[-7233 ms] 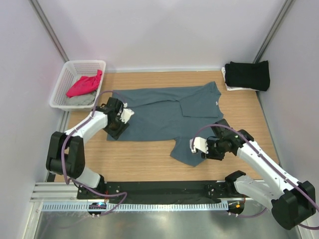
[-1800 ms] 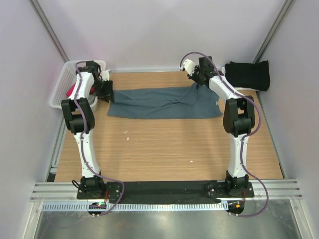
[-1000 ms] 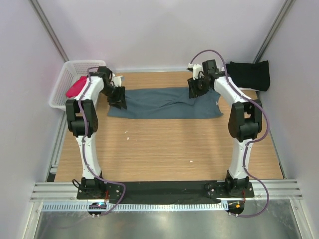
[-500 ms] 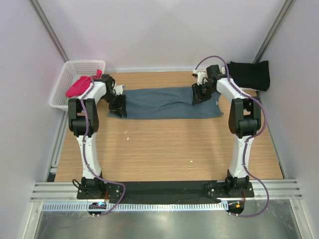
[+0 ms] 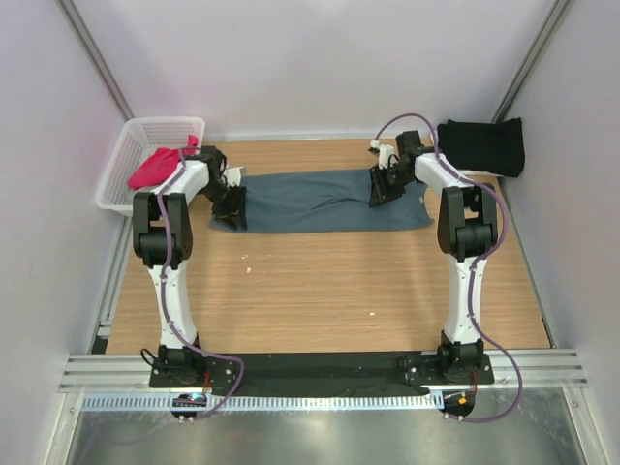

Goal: Fold and stack the t-shirts
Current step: Fold the tshirt

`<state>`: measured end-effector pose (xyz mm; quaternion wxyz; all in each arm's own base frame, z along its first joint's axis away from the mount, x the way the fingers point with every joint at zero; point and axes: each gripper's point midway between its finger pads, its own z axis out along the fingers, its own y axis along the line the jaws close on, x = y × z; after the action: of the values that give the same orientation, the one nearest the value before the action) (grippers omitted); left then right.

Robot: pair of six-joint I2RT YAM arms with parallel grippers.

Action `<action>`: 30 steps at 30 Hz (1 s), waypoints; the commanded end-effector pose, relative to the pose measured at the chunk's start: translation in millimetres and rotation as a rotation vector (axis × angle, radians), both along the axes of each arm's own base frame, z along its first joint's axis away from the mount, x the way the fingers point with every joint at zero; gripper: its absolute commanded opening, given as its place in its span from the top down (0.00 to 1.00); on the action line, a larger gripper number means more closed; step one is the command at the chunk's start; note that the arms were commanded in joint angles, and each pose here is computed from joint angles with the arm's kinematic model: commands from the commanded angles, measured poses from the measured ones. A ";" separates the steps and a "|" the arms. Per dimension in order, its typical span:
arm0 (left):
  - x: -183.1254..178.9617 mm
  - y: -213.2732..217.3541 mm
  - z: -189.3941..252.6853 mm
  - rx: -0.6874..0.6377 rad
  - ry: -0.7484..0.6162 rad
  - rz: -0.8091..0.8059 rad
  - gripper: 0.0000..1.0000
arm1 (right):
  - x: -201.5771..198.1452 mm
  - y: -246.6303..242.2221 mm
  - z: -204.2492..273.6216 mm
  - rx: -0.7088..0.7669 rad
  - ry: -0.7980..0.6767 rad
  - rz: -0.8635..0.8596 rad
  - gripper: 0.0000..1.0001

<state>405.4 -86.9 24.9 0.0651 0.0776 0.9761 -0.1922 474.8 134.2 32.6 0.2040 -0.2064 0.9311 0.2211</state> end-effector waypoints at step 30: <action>11.0 -19.3 93.7 -0.067 -0.231 -0.052 0.57 | 60.4 18.5 138.0 0.047 -0.405 -0.056 0.48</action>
<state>401.9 -91.8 51.9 0.0906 0.0923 0.9737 -0.1875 545.7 171.4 111.8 0.3472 -0.2374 0.8840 0.2041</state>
